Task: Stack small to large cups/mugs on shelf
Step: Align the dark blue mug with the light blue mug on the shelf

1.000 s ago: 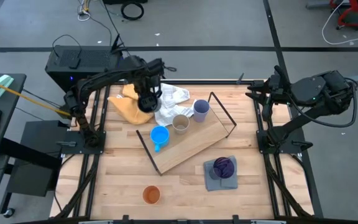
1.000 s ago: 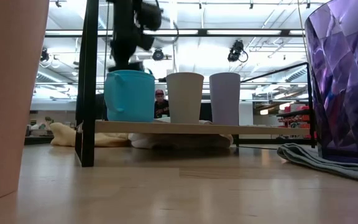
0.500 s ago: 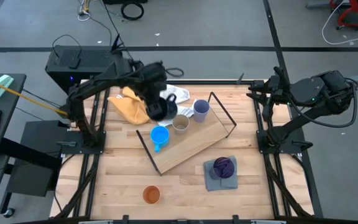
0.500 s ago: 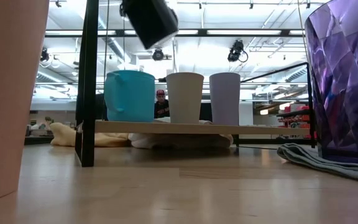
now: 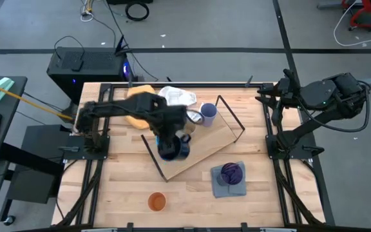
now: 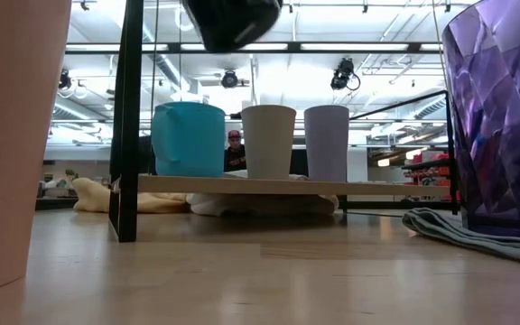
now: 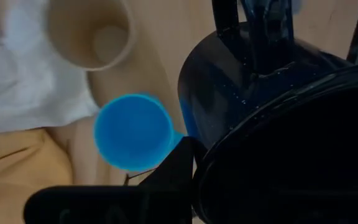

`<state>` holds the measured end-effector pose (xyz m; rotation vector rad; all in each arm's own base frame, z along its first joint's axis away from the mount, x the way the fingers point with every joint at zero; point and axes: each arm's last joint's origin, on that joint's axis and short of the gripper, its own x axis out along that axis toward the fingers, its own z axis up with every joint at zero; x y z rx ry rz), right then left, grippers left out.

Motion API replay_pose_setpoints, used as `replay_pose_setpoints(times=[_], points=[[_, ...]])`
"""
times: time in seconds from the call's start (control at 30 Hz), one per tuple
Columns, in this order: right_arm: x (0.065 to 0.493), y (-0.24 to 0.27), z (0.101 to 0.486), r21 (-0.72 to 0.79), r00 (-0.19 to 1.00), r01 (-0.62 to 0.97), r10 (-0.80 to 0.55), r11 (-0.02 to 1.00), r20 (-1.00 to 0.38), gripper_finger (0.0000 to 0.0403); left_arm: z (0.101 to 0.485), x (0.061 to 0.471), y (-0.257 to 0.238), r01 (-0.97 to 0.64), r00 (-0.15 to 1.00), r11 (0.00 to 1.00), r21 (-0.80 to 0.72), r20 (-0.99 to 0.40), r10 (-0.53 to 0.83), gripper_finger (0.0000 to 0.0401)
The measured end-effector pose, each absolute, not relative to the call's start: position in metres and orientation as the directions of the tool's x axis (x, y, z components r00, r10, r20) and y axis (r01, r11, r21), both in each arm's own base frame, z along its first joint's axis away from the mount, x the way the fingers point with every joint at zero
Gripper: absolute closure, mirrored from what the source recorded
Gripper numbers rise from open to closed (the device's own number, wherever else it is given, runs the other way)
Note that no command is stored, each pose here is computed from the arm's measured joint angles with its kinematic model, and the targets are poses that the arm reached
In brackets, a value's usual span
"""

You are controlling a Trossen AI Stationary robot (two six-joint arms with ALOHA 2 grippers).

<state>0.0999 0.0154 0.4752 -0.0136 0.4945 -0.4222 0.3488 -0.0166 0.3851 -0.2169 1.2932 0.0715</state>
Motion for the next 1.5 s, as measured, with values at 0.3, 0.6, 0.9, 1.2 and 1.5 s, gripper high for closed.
replay_pose_setpoints(times=[0.3,0.6,0.9,1.2,1.5], points=[[0.100,0.016,0.475,-0.106,0.798,0.383,-0.386,0.918,-0.462,0.0289,0.337,0.383,-0.026,-0.090,0.129,0.991,-0.094,-0.988,-0.082,0.0379],[0.100,0.016,0.475,-0.099,0.800,0.379,-0.379,0.920,-0.465,0.0289,0.312,0.398,-0.025,-0.033,0.061,0.996,-0.082,-0.995,-0.080,0.0379],[0.100,0.016,0.475,-0.099,0.800,0.379,-0.380,0.920,-0.465,0.0289,0.301,0.403,-0.026,-0.009,0.033,0.997,-0.081,-0.996,-0.081,0.0379],[0.100,0.016,0.475,-0.097,0.800,0.380,-0.380,0.920,-0.465,0.0289,0.282,0.411,-0.032,0.023,-0.019,0.996,-0.081,-0.997,-0.081,0.0379],[0.100,0.016,0.475,-0.090,0.800,0.383,-0.379,0.919,-0.465,0.0289,0.274,0.415,-0.032,0.020,-0.040,0.995,-0.093,-0.995,-0.092,0.0379]])
